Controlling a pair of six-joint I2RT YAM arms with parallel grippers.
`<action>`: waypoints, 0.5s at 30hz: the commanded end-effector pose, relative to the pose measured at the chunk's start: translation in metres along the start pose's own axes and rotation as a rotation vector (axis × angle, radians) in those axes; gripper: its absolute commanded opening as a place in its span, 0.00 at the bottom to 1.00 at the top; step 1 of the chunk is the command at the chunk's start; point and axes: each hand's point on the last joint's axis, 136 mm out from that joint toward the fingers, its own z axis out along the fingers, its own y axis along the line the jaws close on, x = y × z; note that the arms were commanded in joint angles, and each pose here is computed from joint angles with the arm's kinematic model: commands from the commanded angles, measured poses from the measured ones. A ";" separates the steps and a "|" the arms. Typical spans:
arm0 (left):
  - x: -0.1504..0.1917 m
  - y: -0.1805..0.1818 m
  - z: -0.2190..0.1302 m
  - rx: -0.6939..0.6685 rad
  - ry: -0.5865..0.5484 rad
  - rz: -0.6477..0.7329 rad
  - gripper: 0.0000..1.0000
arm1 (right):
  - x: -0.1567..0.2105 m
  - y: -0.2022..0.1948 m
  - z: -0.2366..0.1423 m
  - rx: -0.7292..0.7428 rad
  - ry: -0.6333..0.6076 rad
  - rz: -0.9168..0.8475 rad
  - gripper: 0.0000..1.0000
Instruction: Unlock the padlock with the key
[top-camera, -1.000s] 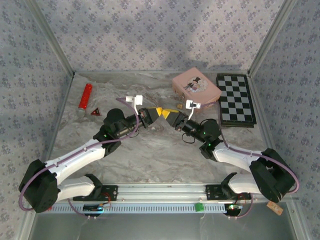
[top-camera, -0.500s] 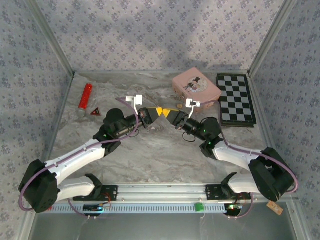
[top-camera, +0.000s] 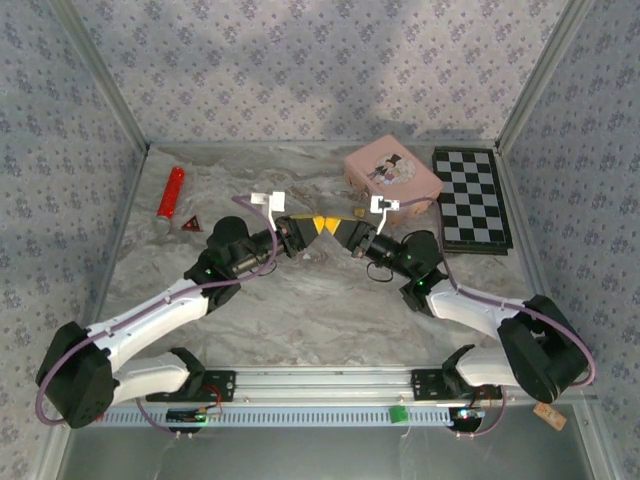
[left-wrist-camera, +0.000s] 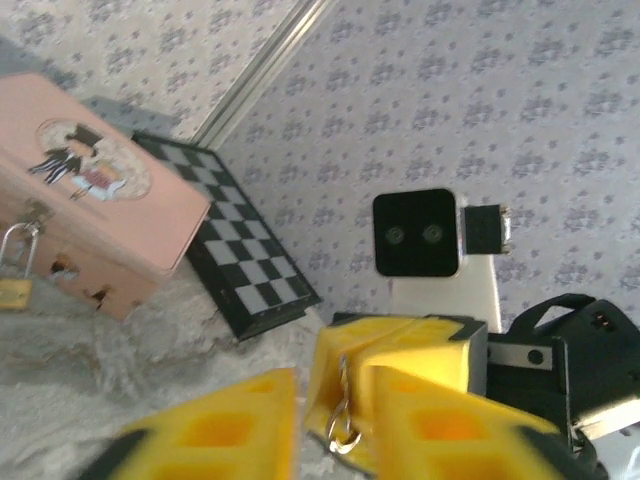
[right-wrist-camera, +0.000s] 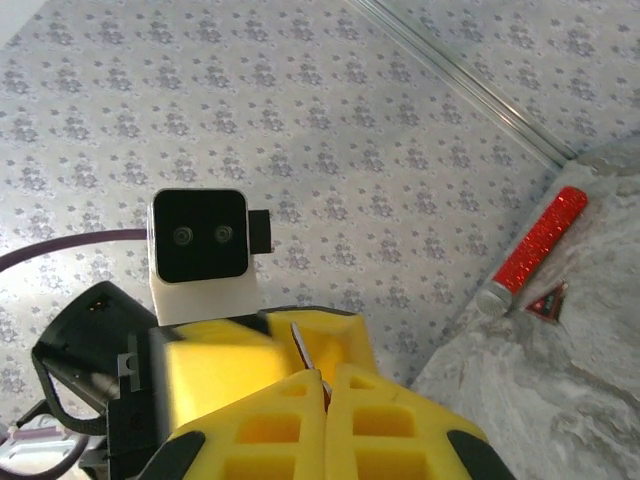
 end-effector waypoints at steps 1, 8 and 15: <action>-0.025 0.006 -0.016 -0.091 -0.035 0.109 0.50 | -0.015 -0.005 -0.014 0.051 -0.016 -0.025 0.00; -0.037 0.079 -0.034 -0.424 0.081 0.106 0.56 | -0.020 -0.028 -0.048 0.231 0.045 -0.069 0.00; -0.018 0.132 -0.022 -0.632 0.268 0.107 0.56 | -0.026 -0.029 -0.086 0.496 0.123 -0.251 0.00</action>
